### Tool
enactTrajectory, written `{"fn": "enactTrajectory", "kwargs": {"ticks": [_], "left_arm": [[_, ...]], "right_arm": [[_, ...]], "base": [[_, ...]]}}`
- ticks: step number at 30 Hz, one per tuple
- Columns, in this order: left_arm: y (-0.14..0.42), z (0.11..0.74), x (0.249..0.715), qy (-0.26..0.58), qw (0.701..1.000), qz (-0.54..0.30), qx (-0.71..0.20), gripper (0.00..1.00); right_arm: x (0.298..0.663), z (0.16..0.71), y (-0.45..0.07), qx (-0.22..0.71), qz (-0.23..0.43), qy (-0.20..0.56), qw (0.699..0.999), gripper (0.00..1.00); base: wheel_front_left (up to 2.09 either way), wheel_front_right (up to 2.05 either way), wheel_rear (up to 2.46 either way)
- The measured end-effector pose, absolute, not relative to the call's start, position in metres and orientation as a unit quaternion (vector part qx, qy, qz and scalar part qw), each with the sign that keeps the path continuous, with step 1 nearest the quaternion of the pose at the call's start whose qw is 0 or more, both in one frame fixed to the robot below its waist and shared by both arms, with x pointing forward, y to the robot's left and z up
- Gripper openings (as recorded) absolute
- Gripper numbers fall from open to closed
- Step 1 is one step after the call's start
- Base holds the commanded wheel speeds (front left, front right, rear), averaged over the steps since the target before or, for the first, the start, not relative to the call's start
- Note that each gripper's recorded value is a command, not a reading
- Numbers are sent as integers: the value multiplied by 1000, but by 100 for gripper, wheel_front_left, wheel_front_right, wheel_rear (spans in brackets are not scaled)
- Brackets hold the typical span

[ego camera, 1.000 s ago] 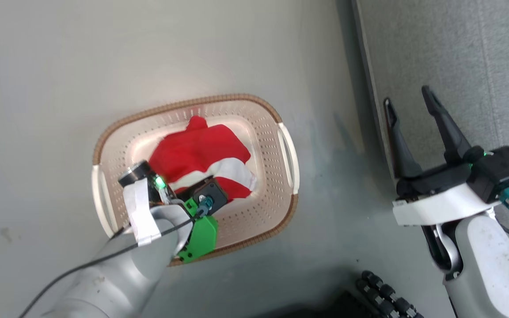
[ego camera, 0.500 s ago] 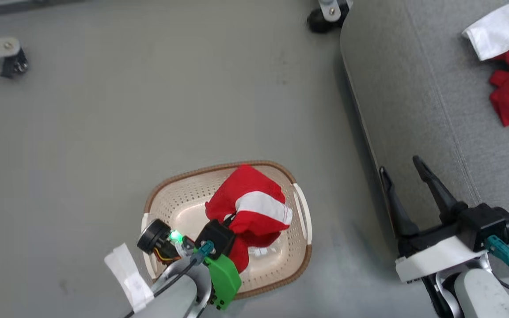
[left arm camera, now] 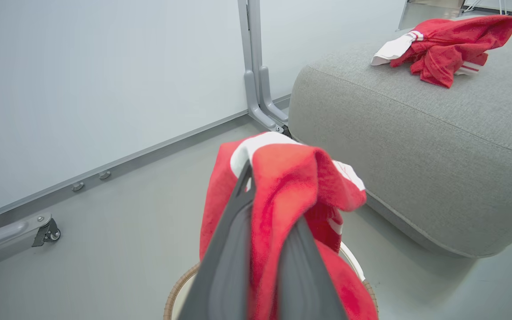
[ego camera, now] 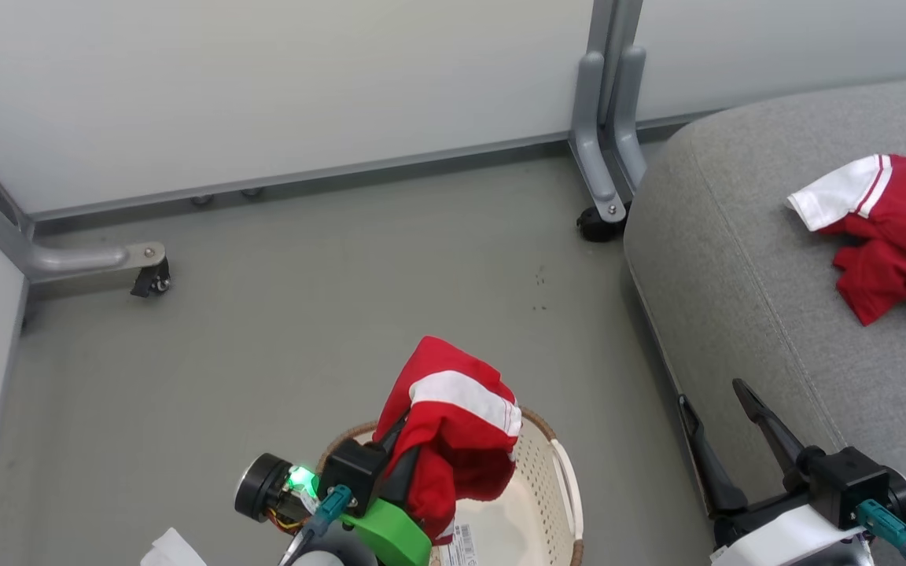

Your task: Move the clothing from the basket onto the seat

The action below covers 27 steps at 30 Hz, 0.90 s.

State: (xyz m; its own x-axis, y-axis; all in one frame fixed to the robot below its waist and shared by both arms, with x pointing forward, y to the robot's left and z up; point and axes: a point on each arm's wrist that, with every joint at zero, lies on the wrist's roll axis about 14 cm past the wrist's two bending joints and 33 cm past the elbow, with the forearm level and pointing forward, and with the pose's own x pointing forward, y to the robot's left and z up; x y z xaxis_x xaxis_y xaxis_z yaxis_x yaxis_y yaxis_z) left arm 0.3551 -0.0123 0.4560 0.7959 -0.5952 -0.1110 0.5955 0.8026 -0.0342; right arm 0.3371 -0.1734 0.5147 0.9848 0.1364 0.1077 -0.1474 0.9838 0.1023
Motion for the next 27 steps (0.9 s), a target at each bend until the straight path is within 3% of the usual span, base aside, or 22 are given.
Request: {"fn": "enactTrajectory", "kwargs": {"ticks": [8, 19, 27], "left_arm": [[5, 520, 350, -40, 956, -289, 7, 0], [7, 543, 352, -74, 952, -295, 16, 0], [-18, 572, 352, -101, 936, -336, 12, 0]], "right_arm": [[318, 536, -163, 56, 89, -88, 990, 100], [316, 534, -144, 55, 122, -83, 988, 100], [323, 523, -104, 23, 196, -62, 978, 100]], "base": [[0, 0, 0], [0, 0, 0], [0, 0, 0]]}}
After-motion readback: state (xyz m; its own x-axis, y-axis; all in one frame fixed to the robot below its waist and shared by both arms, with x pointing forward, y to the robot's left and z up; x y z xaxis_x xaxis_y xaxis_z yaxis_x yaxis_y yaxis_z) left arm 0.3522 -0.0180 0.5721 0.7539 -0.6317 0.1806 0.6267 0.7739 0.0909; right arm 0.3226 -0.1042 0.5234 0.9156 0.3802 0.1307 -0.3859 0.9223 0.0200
